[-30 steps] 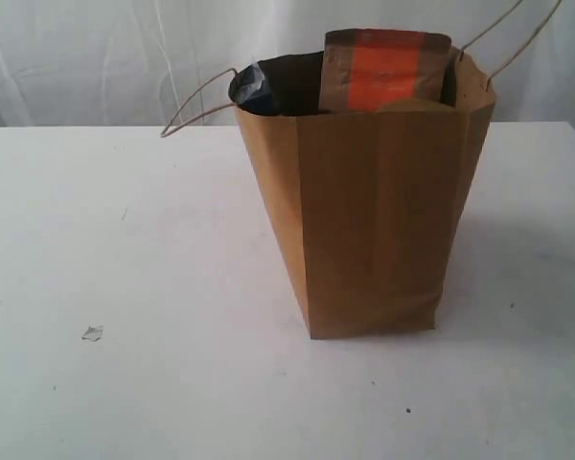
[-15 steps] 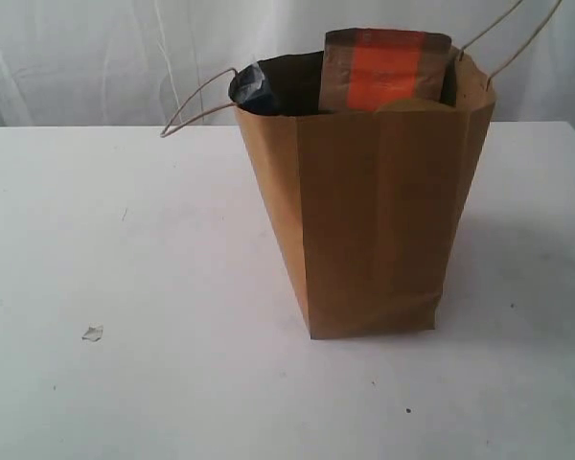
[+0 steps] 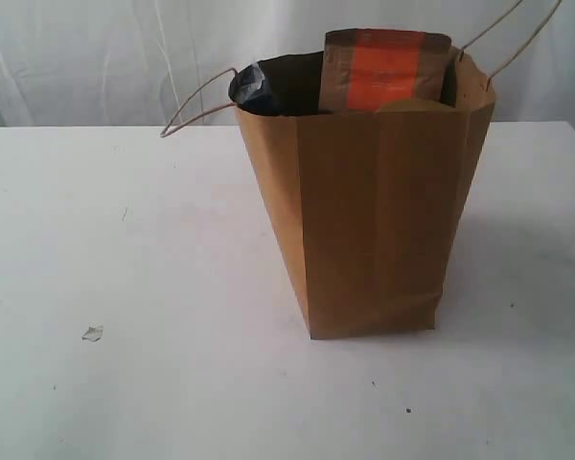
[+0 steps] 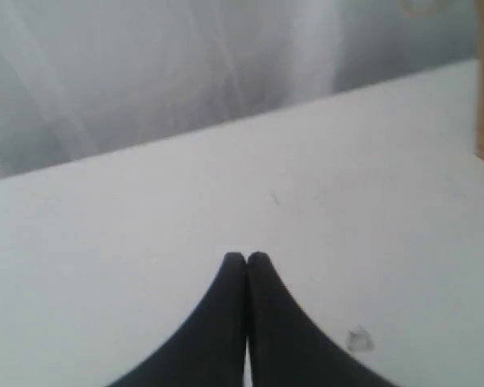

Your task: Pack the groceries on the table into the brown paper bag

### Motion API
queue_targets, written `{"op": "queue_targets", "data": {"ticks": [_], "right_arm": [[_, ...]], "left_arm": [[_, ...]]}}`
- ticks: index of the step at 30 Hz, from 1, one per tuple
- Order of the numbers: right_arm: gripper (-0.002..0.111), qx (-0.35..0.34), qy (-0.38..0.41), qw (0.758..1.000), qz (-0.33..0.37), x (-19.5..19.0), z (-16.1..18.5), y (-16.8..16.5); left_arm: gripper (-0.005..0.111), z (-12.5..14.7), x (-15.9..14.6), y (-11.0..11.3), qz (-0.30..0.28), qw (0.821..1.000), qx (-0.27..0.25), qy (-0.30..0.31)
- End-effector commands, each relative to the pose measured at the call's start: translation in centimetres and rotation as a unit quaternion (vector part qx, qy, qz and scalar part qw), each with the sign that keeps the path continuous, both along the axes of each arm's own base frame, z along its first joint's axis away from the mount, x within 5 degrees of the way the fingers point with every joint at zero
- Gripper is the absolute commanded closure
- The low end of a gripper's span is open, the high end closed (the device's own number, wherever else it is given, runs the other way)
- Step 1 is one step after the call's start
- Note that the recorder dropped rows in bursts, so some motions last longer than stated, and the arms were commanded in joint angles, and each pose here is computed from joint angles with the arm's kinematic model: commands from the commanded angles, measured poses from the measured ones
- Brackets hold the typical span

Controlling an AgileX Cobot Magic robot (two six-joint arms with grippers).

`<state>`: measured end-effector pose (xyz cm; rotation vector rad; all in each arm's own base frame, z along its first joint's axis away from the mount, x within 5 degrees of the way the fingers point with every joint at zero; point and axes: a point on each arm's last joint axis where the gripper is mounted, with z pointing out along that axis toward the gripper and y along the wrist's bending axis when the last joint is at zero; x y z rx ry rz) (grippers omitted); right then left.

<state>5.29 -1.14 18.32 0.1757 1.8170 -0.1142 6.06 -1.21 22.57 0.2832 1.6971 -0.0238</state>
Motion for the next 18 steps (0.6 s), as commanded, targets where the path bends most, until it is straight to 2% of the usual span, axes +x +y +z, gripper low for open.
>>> {"op": "queue_targets", "data": {"ticks": [1,2,3,5,6,7,11,14,18], "right_arm": [[0.108,-0.003,-0.002,1.000,0.000,0.0,0.0,0.0],[0.108,-0.003,-0.002,1.000,0.000,0.0,0.0,0.0],[0.108,-0.003,-0.002,1.000,0.000,0.0,0.0,0.0],[0.108,-0.003,-0.002,1.000,0.000,0.0,0.0,0.0],[0.108,-0.003,-0.002,1.000,0.000,0.0,0.0,0.0],[0.108,-0.003,-0.002,1.000,0.000,0.0,0.0,0.0],[0.108,-0.003,-0.002,1.000,0.000,0.0,0.0,0.0],[0.108,-0.003,-0.002,1.000,0.000,0.0,0.0,0.0],[0.108,-0.003,-0.002,1.000,0.000,0.0,0.0,0.0]], "left_arm": [[0.107,0.2,1.0,1.5,0.124,0.990,-0.062,-0.001],[0.107,-0.7,1.0,1.9,0.159,0.983,-0.092,0.013],[0.107,-1.3,0.9,2.1,0.171,0.980,-0.098,0.015],[0.107,-4.3,0.4,2.2,0.186,0.978,-0.094,0.031],[0.107,-4.1,0.2,2.2,0.185,0.978,-0.094,0.019],[0.107,-5.3,-0.4,1.9,0.179,0.976,-0.093,0.077],[0.107,-5.9,-0.9,1.9,0.180,0.976,-0.062,0.102],[0.107,-6.4,-1.1,1.8,0.180,0.972,-0.062,0.135],[0.107,-6.5,-1.2,1.8,0.180,0.972,-0.062,0.141]]}}
